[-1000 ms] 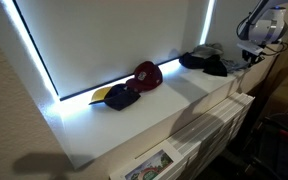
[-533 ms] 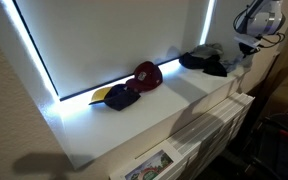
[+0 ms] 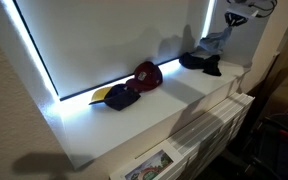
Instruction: Move the grey cup to the left
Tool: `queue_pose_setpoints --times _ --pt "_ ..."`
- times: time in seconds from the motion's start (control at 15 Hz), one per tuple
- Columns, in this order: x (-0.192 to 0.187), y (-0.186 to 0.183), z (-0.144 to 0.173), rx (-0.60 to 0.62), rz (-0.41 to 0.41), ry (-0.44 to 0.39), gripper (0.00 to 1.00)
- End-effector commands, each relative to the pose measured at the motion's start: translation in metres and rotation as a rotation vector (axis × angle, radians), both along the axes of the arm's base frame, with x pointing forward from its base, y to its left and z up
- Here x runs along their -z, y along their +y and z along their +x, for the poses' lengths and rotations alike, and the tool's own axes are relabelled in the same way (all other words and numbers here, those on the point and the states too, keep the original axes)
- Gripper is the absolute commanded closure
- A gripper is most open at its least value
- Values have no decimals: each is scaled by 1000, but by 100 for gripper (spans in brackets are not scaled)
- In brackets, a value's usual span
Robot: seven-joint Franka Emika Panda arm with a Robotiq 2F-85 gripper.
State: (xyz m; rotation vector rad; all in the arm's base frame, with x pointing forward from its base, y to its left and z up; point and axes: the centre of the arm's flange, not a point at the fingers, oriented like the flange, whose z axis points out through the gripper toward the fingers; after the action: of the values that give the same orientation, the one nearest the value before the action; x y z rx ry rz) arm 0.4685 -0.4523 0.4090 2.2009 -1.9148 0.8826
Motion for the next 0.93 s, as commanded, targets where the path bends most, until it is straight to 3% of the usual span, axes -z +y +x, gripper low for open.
queue_pose_setpoints --times 0.0,0.4,0.87 --pt "-54 82 8 -187 -98 23 99" --pt "-92 222 59 -491 -351 81 99" --pt "-105 368 100 -712 -570 14 99"
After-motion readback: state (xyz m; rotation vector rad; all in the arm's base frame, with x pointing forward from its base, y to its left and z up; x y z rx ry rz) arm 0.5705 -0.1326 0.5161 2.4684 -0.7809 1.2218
